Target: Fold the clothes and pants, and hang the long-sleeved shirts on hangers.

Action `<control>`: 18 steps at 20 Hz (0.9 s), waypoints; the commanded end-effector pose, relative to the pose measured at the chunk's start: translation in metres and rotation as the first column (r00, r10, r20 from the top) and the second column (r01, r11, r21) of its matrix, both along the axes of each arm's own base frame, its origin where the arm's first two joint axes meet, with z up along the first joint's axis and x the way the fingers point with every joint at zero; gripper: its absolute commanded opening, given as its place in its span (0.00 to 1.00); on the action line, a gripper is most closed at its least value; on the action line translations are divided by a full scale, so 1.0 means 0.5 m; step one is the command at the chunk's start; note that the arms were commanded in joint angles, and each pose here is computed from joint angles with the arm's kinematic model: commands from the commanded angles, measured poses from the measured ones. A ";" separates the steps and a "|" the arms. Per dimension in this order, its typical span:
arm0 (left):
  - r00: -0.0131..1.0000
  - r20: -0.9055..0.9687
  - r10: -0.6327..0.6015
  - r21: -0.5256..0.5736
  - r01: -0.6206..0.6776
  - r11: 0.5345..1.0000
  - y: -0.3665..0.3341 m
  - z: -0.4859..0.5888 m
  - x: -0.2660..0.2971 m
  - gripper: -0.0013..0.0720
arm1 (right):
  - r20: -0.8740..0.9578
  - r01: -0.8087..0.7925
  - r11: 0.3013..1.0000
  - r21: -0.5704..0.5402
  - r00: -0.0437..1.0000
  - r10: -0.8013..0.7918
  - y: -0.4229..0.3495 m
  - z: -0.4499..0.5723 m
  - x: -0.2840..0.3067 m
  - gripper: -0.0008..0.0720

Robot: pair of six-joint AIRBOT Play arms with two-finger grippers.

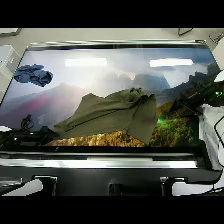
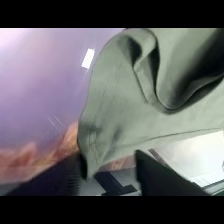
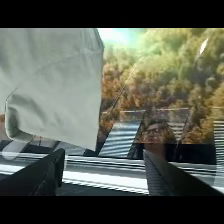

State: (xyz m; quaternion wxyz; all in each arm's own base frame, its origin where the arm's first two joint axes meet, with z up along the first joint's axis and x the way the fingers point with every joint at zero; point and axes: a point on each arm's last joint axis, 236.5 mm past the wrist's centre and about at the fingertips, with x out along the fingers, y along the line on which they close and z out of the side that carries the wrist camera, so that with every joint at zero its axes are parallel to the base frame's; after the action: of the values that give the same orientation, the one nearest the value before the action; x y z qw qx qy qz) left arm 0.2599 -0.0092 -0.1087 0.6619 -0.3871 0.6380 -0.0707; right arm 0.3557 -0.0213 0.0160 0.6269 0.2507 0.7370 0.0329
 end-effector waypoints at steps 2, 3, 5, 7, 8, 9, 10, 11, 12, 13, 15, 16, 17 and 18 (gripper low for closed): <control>1.000 0.002 0.031 0.036 -0.031 0.999 -0.008 -0.023 0.024 0.22 | -0.004 -0.016 1.000 0.008 1.000 0.016 0.010 0.002 -0.003 0.77; 1.000 0.000 0.028 0.033 -0.028 0.999 -0.010 -0.023 0.024 0.11 | -0.003 -0.015 1.000 0.002 1.000 0.015 0.008 0.001 -0.002 0.77; 1.000 -0.001 0.018 0.026 -0.018 1.000 -0.014 -0.019 0.020 0.05 | -0.001 0.001 0.999 -0.032 1.000 -0.001 -0.006 -0.017 0.001 0.77; 1.000 0.007 0.013 0.026 -0.013 1.000 -0.014 -0.012 0.021 0.05 | -0.005 0.036 0.999 -0.038 0.999 -0.036 -0.006 -0.060 0.001 0.76; 1.000 0.014 0.012 0.028 -0.013 1.000 -0.014 -0.007 0.023 0.05 | -0.001 0.060 0.998 -0.026 0.998 -0.060 0.002 -0.090 0.002 0.73; 1.000 0.025 0.012 0.033 -0.013 0.999 -0.013 -0.001 0.025 0.05 | 0.004 0.086 0.996 -0.011 0.996 -0.086 0.011 -0.119 0.003 0.73; 0.999 0.039 0.012 0.040 -0.013 0.999 -0.012 0.006 0.028 0.05 | 0.018 0.121 0.993 0.008 0.992 -0.121 0.021 -0.149 0.010 0.67; 0.998 0.054 0.011 0.048 -0.014 0.999 -0.010 0.014 0.031 0.05 | 0.030 0.149 0.988 0.024 0.988 -0.150 0.028 -0.174 0.020 0.64; 0.998 0.067 0.010 0.053 -0.014 0.998 -0.009 0.021 0.033 0.05 | 0.034 0.169 0.984 0.048 0.985 -0.171 0.037 -0.197 0.030 0.62; 0.997 0.078 0.010 0.059 -0.015 0.998 -0.008 0.027 0.035 0.05 | 0.029 0.184 0.980 0.080 0.982 -0.187 0.048 -0.214 0.040 0.62; 0.996 0.094 0.011 0.057 -0.017 0.998 -0.010 0.039 0.038 0.05 | 0.017 0.199 0.964 0.175 0.979 -0.205 0.084 -0.235 0.058 0.61; 0.995 0.098 0.010 0.052 -0.015 0.999 -0.013 0.044 0.038 0.05 | 0.007 0.204 0.956 0.211 0.978 -0.210 0.097 -0.243 0.063 0.61; 0.995 0.100 0.007 0.050 -0.012 0.999 -0.015 0.048 0.037 0.05 | -0.007 0.216 0.950 0.225 0.975 -0.220 0.102 -0.252 0.064 0.61; 0.995 0.104 0.005 0.051 -0.010 0.999 -0.015 0.051 0.037 0.05 | -0.016 0.221 0.948 0.231 0.975 -0.224 0.104 -0.259 0.064 0.61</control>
State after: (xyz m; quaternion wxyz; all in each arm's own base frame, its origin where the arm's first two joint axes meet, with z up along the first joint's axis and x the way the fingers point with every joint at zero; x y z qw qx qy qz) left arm 0.2777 -0.0138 -0.0911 0.7010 -0.3669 0.6081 -0.0648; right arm 0.3758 0.0207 -0.0981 0.6012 0.3709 0.7067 0.0394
